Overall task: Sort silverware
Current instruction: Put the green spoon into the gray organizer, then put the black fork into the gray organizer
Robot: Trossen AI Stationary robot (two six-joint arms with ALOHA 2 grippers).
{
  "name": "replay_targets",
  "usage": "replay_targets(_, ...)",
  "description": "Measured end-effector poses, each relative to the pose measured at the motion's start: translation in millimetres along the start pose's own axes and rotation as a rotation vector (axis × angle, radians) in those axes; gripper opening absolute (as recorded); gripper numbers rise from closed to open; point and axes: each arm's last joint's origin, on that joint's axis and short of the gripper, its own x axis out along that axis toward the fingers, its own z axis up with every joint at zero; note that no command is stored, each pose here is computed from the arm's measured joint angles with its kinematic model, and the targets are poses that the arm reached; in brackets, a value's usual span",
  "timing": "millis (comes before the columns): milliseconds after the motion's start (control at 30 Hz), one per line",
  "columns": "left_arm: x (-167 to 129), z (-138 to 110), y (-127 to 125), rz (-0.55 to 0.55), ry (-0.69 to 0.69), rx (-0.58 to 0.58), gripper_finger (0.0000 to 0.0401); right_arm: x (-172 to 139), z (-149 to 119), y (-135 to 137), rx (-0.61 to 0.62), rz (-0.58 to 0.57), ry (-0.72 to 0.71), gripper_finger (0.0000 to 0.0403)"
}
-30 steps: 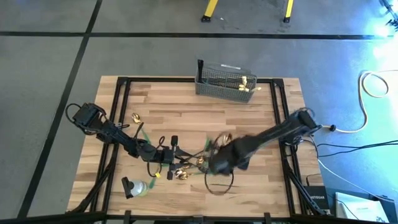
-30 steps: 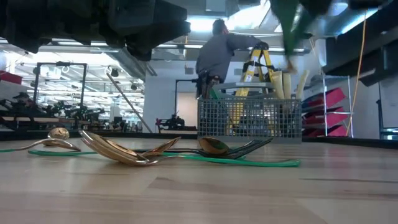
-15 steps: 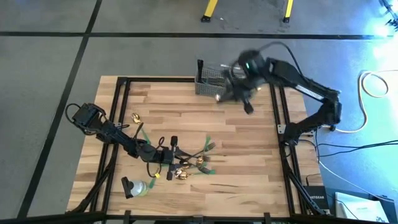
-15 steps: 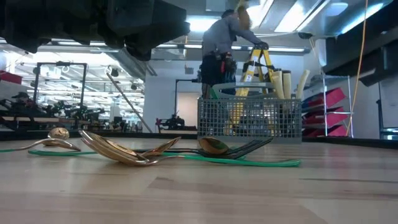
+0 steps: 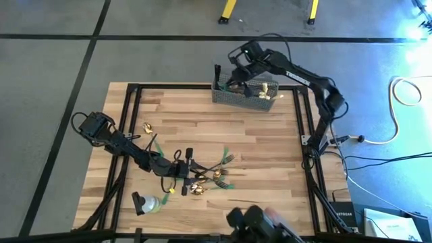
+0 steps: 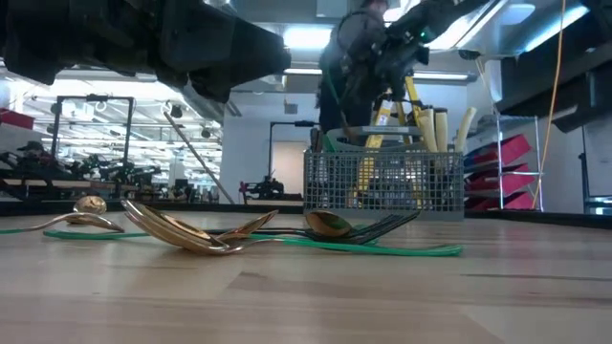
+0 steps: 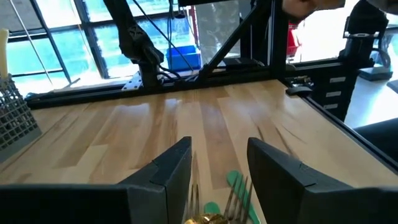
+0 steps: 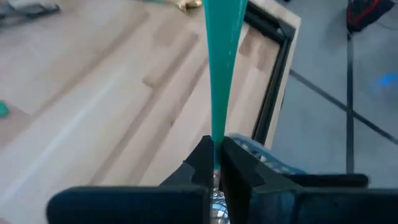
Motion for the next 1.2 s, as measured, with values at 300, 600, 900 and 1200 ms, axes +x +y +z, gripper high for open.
replay_targets(300, -0.1, -5.5, 0.1, 0.011, 0.054, 0.017, 0.0141, 24.1, -24.1, -1.7, 0.013, 0.004, 0.184, 0.0000)
replay_targets(600, -0.3, -6.6, -0.1, 0.011, 0.065, 0.020, 0.0141, 27.3, -24.4, -0.9, 0.057, -0.023, 0.242, 0.0019)
replay_targets(900, -0.3, -6.6, -0.1, 0.011, 0.064, 0.020, 0.0141, 26.9, -25.4, -1.1, 0.101, -0.039, 0.267, 0.0077)
replay_targets(1200, -0.1, -6.6, 0.4, 0.013, 0.065, 0.022, 0.0141, 21.2, 10.8, 22.2, 0.028, -0.065, 0.422, 0.0090)
